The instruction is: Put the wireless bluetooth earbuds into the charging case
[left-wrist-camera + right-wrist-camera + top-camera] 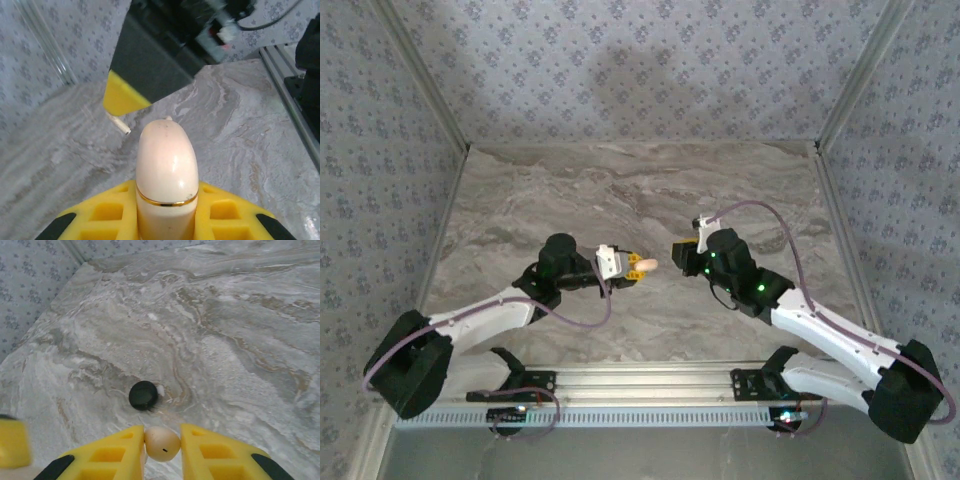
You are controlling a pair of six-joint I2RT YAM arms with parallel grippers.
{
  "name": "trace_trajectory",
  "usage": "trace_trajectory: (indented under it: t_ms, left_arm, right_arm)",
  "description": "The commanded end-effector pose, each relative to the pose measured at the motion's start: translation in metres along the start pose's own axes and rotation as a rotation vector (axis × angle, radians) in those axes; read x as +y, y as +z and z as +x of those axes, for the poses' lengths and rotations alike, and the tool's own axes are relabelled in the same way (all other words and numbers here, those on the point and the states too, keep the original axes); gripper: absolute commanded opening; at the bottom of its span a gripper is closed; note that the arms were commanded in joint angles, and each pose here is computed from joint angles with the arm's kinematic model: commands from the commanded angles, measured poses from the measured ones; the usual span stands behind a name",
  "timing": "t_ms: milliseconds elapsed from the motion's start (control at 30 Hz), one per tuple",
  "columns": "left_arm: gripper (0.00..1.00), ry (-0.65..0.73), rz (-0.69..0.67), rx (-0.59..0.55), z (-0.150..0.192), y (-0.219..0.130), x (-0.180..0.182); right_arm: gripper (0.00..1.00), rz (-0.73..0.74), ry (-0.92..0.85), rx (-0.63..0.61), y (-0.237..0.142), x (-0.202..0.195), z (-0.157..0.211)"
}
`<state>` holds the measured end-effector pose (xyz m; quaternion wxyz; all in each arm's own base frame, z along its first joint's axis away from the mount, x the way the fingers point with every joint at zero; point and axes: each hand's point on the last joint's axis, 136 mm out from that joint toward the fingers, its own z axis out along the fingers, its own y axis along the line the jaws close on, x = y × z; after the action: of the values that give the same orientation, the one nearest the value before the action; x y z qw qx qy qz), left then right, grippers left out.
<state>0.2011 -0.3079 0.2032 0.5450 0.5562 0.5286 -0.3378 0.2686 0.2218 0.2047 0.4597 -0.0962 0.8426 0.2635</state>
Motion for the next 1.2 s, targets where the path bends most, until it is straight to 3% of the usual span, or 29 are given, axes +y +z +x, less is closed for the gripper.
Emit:
trace_trajectory:
  t_ms: [0,200,333,833,1167]
  left_arm:
    - [0.06,0.097,-0.029,0.052,0.014,-0.004,-0.004]
    - [0.07,0.038,-0.062,0.065,0.023,0.002,0.004]
    - [0.07,-0.026,-0.056,0.062,0.027,0.003,0.006]
    - [0.07,-0.150,-0.059,0.031,0.026,-0.012,0.005]
    - [0.07,-0.165,-0.044,0.040,0.028,-0.016,0.000]
  right_arm:
    - [0.26,-0.013,-0.004,0.022,-0.007,-0.003,0.005]
    - [0.26,-0.029,0.002,0.029,-0.007,-0.002,0.003]
    - [0.26,0.009,0.018,0.098,-0.004,-0.013,0.014]
    - [0.26,0.160,0.236,0.684,0.007,-0.055,0.133]
    - [0.27,0.268,0.198,0.968,0.010,-0.072,0.172]
